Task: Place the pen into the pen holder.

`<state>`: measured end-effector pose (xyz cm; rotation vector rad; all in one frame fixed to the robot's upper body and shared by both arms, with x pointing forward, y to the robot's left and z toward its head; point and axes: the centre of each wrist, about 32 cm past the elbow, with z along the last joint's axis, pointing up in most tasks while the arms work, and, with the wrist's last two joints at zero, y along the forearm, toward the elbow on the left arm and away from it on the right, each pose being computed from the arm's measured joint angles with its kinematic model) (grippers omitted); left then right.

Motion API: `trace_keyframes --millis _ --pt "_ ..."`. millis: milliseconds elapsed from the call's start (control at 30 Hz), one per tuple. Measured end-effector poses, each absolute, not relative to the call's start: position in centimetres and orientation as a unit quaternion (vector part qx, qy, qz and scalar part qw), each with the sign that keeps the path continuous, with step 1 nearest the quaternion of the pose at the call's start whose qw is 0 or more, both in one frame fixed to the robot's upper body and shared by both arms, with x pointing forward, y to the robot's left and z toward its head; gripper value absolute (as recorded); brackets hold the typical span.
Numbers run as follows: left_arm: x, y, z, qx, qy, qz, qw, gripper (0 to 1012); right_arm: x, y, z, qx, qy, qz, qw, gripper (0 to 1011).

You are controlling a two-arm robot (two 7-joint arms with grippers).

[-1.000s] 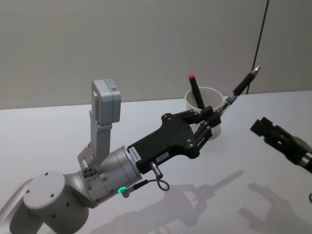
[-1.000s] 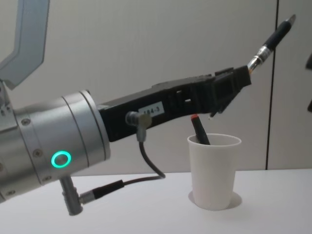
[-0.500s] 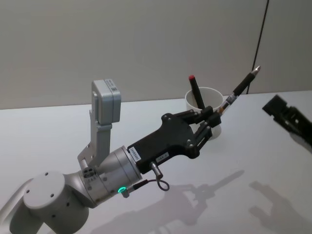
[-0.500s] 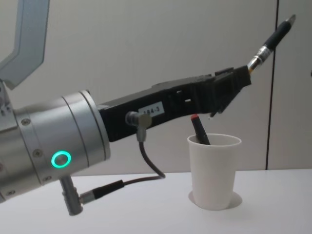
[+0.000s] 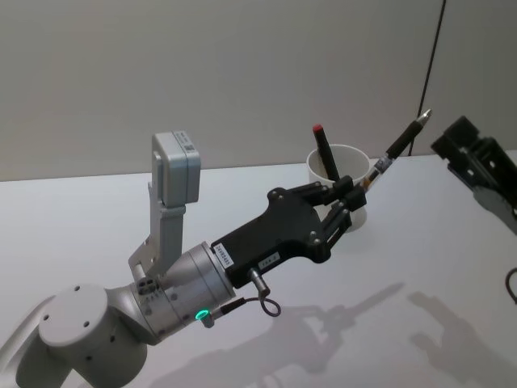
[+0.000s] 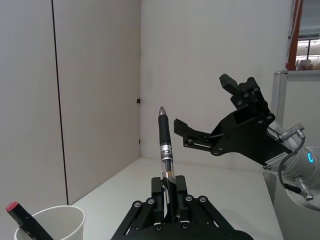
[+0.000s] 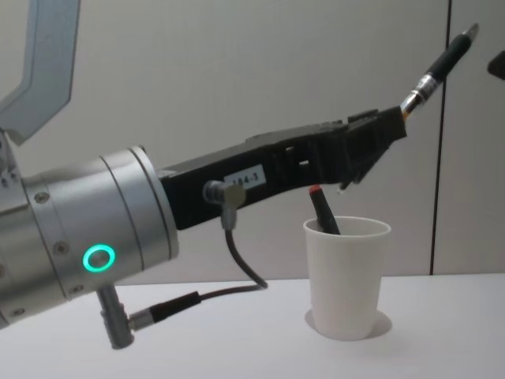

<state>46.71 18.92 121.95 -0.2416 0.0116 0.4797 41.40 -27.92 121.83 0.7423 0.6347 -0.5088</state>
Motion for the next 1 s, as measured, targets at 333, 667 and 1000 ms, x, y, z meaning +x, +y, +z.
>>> trace_keyframes --millis 333,667,1000 --pt "46.7 18.9 121.9 -0.119 0.006 0.237 0.964 161 41.7 -27.2 122.1 0.357 0.300 -0.242 0.851 1002" --pt "46.7 18.9 121.9 -0.119 0.006 0.237 0.964 161 41.8 -26.8 121.9 0.358 0.302 -0.243 0.849 1002" --pt "46.7 18.9 121.9 -0.119 0.006 0.237 0.964 161 41.8 -26.6 121.7 0.358 0.305 -0.242 0.849 1002"
